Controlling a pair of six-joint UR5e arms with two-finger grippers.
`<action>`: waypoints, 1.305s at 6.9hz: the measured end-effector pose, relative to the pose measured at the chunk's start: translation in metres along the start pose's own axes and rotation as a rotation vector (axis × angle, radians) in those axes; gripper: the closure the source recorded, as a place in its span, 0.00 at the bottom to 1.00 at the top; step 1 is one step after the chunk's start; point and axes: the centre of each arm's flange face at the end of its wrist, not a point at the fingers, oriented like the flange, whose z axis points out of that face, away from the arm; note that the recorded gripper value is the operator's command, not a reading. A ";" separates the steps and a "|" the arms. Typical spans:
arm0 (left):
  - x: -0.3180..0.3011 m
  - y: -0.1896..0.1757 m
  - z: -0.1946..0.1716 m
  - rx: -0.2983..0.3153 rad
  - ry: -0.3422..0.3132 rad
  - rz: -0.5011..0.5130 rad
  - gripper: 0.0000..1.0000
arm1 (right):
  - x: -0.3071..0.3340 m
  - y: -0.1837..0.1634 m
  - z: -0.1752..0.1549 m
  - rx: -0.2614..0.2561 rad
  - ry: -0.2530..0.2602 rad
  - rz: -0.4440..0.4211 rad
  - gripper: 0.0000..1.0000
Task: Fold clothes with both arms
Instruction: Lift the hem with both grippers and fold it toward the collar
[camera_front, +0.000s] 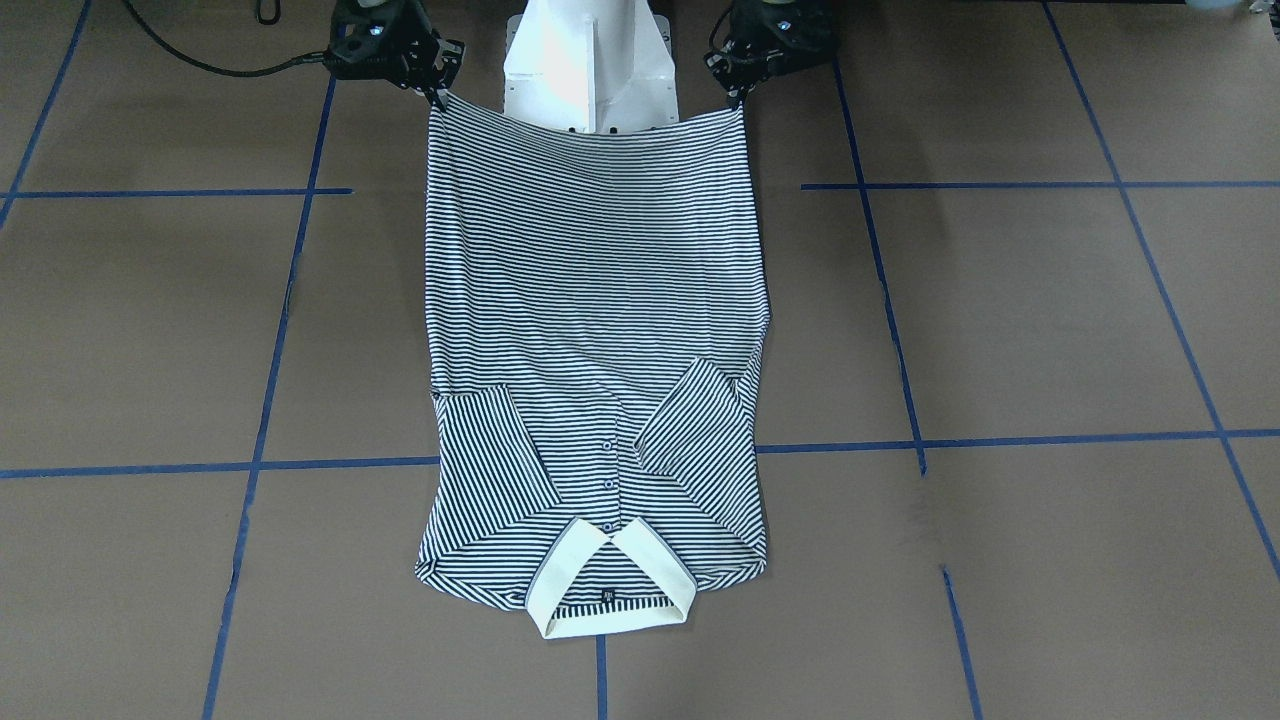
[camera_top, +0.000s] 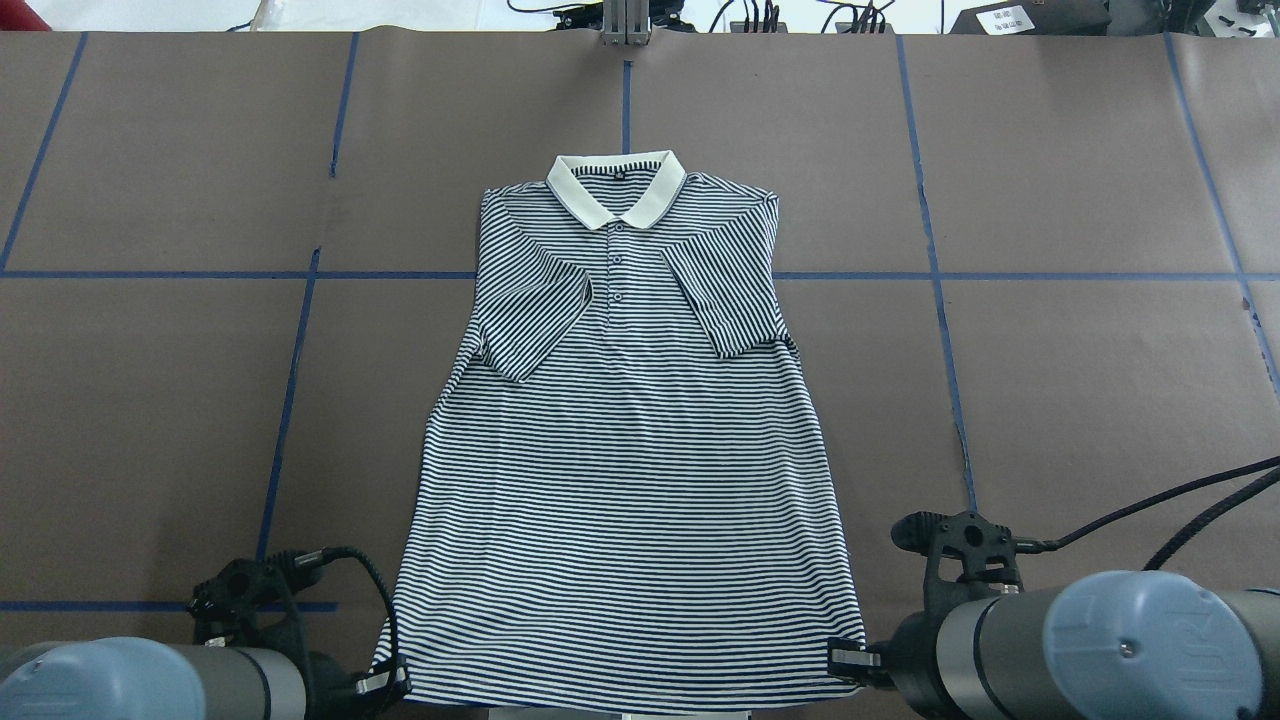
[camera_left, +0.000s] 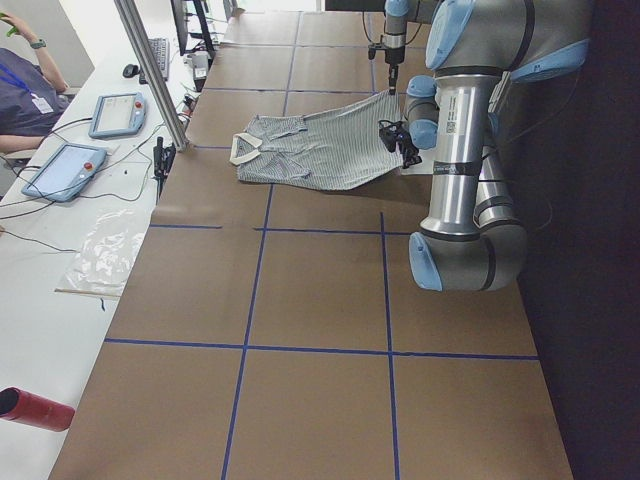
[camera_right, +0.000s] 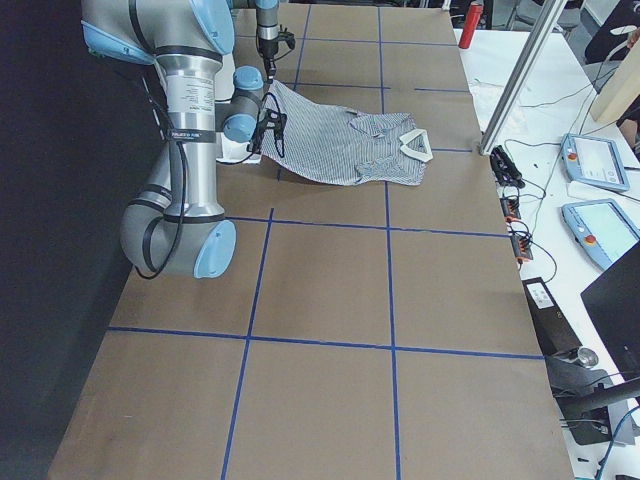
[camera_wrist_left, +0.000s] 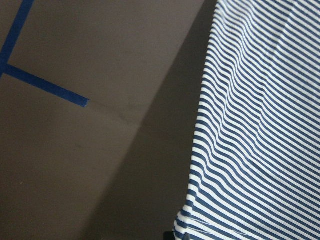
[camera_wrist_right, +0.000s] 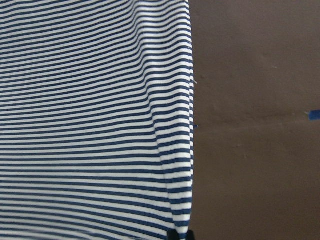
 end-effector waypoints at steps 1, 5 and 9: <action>-0.008 0.016 -0.009 -0.036 -0.005 0.028 1.00 | 0.010 0.005 -0.011 -0.019 0.004 -0.004 1.00; 0.027 -0.004 -0.036 -0.011 0.096 0.069 1.00 | 0.001 -0.033 -0.024 0.053 -0.031 -0.025 1.00; 0.054 -0.158 -0.035 0.235 0.062 0.140 1.00 | -0.027 -0.182 -0.027 0.303 -0.015 -0.094 1.00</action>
